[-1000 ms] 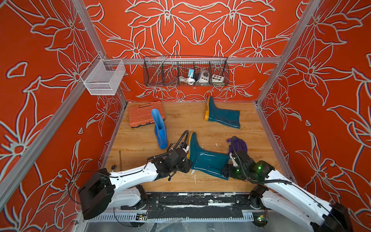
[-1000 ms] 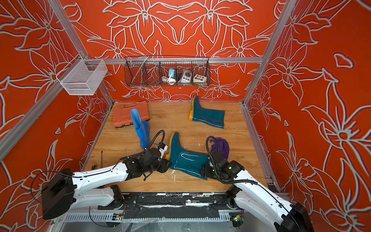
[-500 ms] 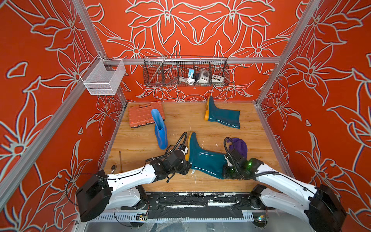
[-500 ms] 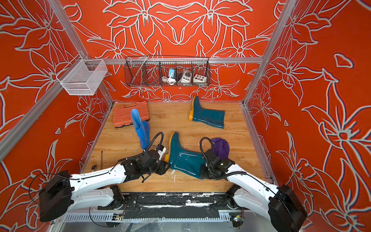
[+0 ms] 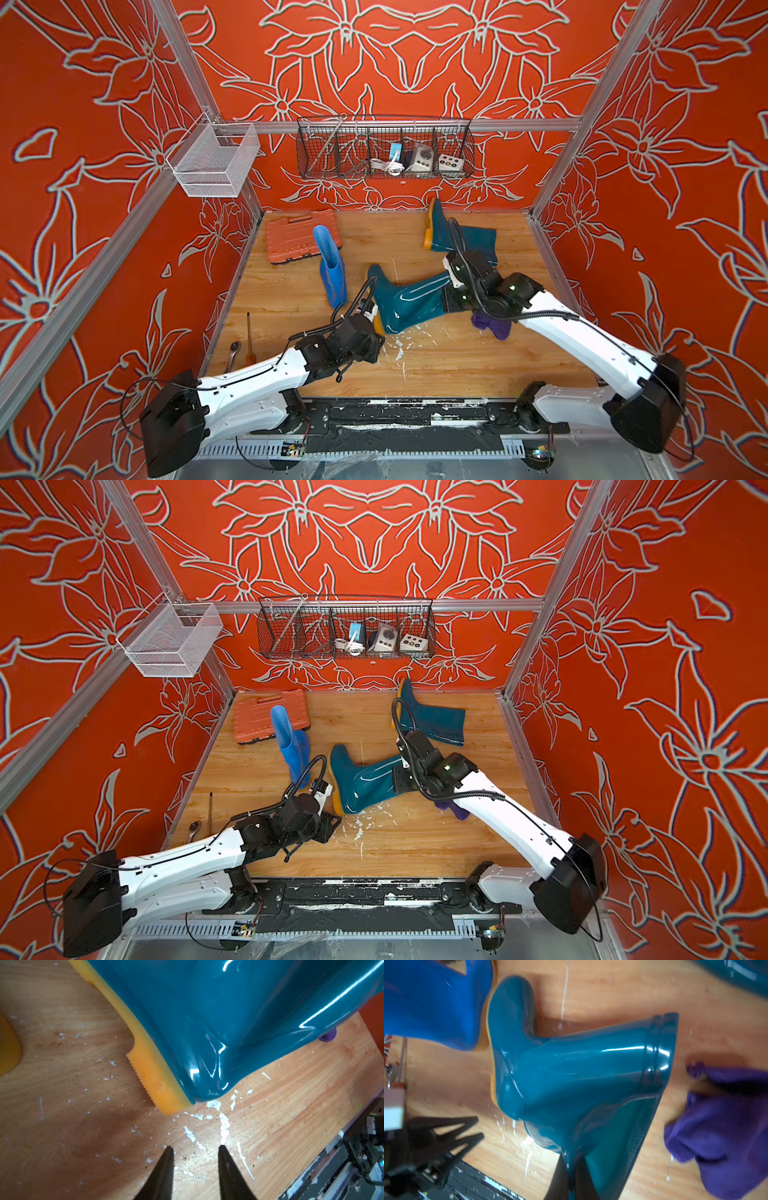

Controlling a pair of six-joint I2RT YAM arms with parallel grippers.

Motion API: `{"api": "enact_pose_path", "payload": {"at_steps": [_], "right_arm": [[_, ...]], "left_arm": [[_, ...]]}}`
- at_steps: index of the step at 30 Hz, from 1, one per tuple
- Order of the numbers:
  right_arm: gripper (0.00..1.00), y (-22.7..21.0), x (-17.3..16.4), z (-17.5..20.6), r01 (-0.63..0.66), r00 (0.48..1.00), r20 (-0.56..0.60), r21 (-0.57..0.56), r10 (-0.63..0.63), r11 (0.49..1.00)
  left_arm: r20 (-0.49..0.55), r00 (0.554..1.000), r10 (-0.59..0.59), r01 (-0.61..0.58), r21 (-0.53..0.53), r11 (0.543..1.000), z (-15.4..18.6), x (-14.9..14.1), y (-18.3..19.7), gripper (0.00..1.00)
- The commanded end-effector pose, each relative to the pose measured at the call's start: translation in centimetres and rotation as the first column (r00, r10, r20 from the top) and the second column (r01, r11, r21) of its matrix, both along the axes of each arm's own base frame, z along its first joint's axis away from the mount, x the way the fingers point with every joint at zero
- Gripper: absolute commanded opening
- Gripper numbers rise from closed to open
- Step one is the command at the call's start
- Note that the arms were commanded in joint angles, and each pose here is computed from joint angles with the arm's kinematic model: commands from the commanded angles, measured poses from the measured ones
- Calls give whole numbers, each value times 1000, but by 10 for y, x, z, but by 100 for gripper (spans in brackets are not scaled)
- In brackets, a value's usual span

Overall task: Wipe the rubber boots with a cloth
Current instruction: Adjust the rubber boot at the center of the board.

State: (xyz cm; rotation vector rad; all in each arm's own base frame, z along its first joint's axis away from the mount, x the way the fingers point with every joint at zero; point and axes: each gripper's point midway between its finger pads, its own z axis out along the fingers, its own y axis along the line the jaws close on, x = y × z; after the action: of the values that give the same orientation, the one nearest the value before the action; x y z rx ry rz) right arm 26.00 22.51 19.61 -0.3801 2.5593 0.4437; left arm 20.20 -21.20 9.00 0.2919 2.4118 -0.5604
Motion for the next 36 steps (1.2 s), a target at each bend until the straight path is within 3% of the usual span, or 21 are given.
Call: {"api": "enact_pose_path", "payload": {"at_steps": [1, 13, 19, 36], "right_arm": [[0, 15, 19, 24, -87, 993, 80, -33, 89, 996], [0, 59, 57, 77, -146, 973, 188, 54, 133, 988], [0, 74, 63, 77, -163, 971, 195, 105, 141, 981], [0, 100, 90, 76, -213, 955, 229, 92, 188, 973]], "left_arm": [[57, 998, 4, -5, 25, 1000, 5, 11, 0, 27], [81, 997, 0, -13, 155, 988, -13, 50, -18, 18], [80, 996, 40, -55, 195, 979, -21, 81, -18, 17], [63, 991, 117, -129, 232, 964, -29, 165, -11, 14]]}}
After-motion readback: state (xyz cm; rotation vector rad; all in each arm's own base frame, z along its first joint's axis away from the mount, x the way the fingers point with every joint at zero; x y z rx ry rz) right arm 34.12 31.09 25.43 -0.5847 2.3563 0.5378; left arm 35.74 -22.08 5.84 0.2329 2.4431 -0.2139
